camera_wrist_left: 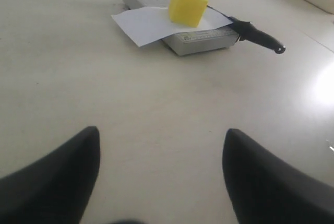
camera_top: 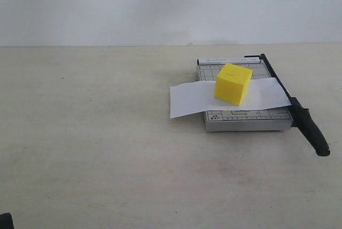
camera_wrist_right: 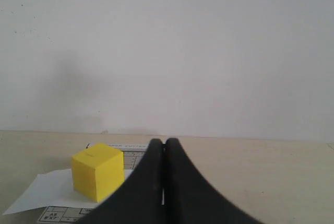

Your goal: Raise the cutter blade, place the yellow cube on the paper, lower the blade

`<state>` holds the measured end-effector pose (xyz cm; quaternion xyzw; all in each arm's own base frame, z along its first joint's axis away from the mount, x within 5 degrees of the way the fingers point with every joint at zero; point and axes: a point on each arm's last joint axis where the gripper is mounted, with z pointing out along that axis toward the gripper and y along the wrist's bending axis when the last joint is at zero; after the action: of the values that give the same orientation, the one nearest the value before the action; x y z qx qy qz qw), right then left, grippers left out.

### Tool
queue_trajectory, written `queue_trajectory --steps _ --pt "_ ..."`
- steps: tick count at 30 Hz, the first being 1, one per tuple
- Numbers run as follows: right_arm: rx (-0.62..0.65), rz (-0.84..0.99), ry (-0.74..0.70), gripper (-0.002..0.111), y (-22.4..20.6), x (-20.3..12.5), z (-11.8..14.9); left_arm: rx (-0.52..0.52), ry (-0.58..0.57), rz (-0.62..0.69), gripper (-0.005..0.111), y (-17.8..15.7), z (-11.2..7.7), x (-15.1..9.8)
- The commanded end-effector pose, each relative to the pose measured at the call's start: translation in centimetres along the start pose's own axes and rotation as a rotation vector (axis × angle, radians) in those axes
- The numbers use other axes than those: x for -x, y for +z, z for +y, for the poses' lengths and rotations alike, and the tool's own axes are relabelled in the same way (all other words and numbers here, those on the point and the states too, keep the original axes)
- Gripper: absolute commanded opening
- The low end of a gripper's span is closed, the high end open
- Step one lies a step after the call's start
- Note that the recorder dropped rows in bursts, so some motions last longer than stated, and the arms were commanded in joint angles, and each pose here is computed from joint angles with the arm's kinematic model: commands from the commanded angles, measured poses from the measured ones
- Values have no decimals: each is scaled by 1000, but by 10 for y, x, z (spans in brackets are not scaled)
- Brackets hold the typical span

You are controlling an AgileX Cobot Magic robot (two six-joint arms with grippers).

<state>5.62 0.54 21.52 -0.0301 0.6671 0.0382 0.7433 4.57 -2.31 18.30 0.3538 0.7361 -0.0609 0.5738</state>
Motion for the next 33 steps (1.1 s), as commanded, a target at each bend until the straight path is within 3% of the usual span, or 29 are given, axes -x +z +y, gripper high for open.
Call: queue_trajectory --steps 1,12,21,30,33 --pt "0 -4 -7 0 -1 0 0 -10 -4 -24 63 4 -3 -5" --pt "-51 -8 -13 0 -1 1 -3 10 -3 -35 63 3 -2 -4" --pt "-362 -9 -48 0 -4 1 -20 284 -94 59 63 0 12 -10" --pt "-538 -9 -67 0 -9 2 -29 550 -188 155 63 -8 24 -17" --pt "-544 -9 -68 0 -9 2 -29 585 -200 168 63 -9 26 -18"
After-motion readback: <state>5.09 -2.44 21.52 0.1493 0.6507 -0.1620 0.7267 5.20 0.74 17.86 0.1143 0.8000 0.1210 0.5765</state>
